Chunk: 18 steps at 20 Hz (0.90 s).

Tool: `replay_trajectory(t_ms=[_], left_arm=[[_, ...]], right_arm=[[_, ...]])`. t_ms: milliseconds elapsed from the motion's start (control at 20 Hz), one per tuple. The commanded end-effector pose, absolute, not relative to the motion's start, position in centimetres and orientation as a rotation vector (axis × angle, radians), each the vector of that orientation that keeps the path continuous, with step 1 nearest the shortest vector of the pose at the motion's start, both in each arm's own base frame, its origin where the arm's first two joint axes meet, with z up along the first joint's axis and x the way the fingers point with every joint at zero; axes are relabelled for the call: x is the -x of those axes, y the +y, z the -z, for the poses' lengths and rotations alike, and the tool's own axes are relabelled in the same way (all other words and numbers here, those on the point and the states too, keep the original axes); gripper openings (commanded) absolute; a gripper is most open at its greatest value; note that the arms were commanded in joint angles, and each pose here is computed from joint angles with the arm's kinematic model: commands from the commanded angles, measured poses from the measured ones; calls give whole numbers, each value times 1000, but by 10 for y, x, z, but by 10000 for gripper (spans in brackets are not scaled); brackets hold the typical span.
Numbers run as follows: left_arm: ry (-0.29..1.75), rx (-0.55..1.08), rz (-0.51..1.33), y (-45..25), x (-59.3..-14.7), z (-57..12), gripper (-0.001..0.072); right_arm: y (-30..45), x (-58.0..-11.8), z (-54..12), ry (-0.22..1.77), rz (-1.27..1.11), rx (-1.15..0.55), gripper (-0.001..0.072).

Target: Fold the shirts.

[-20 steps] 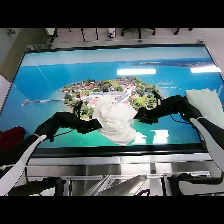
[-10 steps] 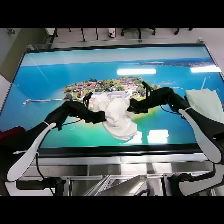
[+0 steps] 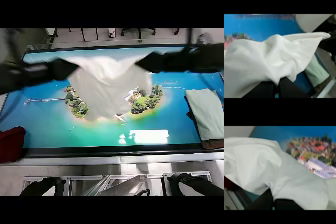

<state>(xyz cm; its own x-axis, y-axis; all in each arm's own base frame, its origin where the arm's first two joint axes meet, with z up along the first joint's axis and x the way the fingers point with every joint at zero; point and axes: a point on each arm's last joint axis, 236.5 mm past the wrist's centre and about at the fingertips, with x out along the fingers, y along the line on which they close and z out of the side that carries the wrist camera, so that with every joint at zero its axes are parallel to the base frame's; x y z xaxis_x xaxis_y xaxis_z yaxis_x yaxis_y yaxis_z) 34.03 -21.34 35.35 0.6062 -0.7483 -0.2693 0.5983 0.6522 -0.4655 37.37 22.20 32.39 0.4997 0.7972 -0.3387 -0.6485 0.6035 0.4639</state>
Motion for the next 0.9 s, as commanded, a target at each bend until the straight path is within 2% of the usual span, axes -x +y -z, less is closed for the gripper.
replay_trajectory(t_ms=[0, 100, 200, 400, 650, 750, 850], left_arm=[[90, 233, 721, -167, -249, -494, 21], [34, 204, 610, -141, -232, -513, 21], [83, 182, 595, -139, -232, -502, 21], [339, 159, 677, -176, -280, -436, 22], [725, 148, 731, -246, -383, -297, 22], [944, 140, 722, -267, -417, -207, 22], [1198, 127, 701, -276, -431, -106, 22]], right_arm=[[190, -287, -450, 207, -826, -58, 22], [165, -268, -469, 142, -712, 11, 22], [154, -269, -460, 178, -661, 35, 22], [162, -310, -405, 372, -683, 29, 22], [188, -392, -258, 776, -749, -107, 23], [191, -419, -173, 966, -726, -169, 23], [194, -439, -87, 1126, -687, -236, 23]])
